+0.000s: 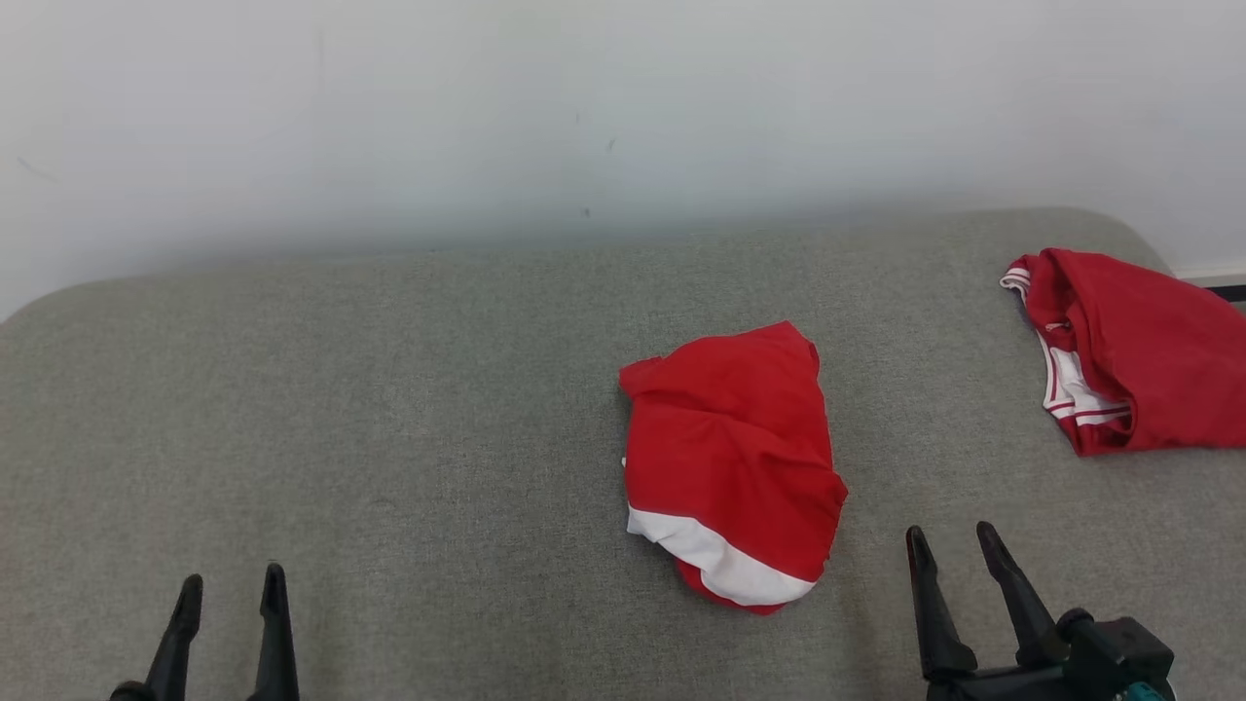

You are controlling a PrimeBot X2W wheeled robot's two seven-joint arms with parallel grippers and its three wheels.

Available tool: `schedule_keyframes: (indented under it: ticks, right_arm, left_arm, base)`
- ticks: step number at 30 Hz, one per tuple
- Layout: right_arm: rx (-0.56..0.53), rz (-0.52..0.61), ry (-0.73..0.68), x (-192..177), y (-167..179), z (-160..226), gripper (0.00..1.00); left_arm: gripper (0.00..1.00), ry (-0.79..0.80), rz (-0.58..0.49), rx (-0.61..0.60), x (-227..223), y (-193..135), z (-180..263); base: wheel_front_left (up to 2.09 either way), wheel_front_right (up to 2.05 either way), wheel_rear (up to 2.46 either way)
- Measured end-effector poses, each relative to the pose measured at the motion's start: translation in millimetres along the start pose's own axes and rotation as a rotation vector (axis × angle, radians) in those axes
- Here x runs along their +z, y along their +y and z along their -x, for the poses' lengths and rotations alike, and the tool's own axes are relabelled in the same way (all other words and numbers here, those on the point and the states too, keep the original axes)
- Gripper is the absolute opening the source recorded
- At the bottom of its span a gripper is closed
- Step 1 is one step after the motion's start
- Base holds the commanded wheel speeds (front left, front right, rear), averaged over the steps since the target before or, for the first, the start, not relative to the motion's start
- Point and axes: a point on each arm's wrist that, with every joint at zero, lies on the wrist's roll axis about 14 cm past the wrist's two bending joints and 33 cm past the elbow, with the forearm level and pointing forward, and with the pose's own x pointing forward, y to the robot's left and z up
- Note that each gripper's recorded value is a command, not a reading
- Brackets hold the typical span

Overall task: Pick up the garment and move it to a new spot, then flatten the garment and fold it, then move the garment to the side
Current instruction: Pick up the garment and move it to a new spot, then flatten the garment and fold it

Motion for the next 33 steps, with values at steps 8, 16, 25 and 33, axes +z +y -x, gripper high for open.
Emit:
schedule_keyframes:
  ticks: [8,16,25,33]
  right_arm:
    - [0.001,-0.005,0.036,-11.5,1.3,5.5,1.00]
    - [0.003,-0.005,0.040,-12.9,1.9,6.3,1.00]
    - [0.015,-0.006,0.050,-16.0,5.4,5.5,1.00]
    - [0.073,0.026,0.063,-14.8,14.4,-12.9,1.00]
  left_arm:
    - [1.00,0.026,0.012,0.009,-10.3,0.0,4.7]
    - [1.00,0.027,0.002,0.009,-11.2,0.4,5.2]
    - [1.00,0.031,0.004,0.014,-13.2,0.5,6.5]
    - [1.00,0.031,0.003,0.020,-14.2,1.3,3.2]
  base:
    - [0.00,0.00,0.00]
    - [0.00,0.00,0.00]
    - [0.00,0.00,0.00]
    - [0.00,0.00,0.00]
